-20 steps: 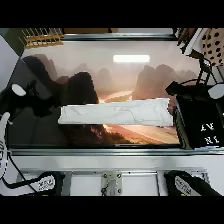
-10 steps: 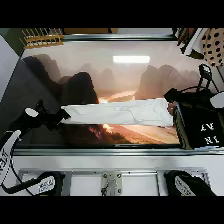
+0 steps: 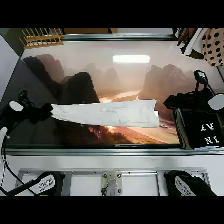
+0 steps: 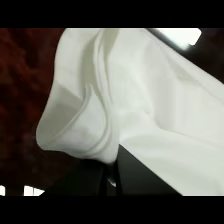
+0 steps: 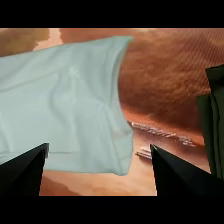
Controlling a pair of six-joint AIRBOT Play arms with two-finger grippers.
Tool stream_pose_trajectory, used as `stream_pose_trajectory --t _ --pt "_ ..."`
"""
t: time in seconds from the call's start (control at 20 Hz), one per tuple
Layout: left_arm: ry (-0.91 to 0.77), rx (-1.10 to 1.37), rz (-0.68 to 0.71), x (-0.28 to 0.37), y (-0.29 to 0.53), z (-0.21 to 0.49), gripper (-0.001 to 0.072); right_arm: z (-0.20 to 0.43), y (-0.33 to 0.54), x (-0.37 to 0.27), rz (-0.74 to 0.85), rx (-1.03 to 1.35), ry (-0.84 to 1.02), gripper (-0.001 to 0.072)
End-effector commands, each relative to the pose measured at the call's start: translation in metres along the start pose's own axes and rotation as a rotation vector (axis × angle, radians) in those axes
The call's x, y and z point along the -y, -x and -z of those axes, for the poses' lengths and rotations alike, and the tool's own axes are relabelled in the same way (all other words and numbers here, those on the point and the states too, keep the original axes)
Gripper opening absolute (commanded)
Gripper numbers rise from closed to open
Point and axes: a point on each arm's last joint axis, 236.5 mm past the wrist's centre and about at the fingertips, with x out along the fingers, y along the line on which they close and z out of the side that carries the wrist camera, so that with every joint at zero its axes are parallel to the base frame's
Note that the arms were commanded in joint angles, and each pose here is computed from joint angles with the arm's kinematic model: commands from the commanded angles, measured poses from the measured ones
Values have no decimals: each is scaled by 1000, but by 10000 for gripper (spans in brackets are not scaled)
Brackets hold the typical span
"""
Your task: Fold the clothes and pants, and hang the long-sleeved shirts on hangers.
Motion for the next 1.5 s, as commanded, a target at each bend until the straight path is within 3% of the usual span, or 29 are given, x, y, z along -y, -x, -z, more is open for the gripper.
stream_pose_trajectory --t 0.0,0.05,0.2,0.25,0.3,0.35,0.7,0.95,1.0,1.1,1.15,1.25,1.45 --pt "-51 -17 -47 -25 17 -1 279 27 -20 6 -3 -112 -18 712" --pt "-40 -17 -47 -27 18 -2 518 37 -29 11 -4 -163 -1 713" --pt "-29 -6 -19 -19 26 -2 535 56 -57 30 -39 -283 -68 713" --pt "-41 5 -3 -10 31 -1 387 61 -68 39 -50 -313 -110 713" --pt "-64 21 7 -1 37 -1 106 67 -79 45 -71 -341 -139 713" --pt "-92 41 18 9 43 -1 11 71 -91 48 -108 -363 -164 713" --pt "-331 75 131 108 60 35 10 66 -157 -1 -388 -368 -299 712" --pt "-450 45 197 168 33 71 9 65 -177 -59 -480 -405 -257 706" --pt "-457 16 197 173 24 82 10 65 -179 -64 -475 -402 -239 580" --pt "-483 -55 185 180 3 106 9 64 -181 -65 -467 -390 -229 169" --pt "-500 -80 179 183 -5 115 10 62 -179 -65 -466 -387 -226 29" --pt "-533 -119 171 188 -22 131 10 59 -165 -56 -438 -392 -204 12" --pt "-564 -171 209 226 -41 148 9 47 -101 1 -216 -444 -119 11"
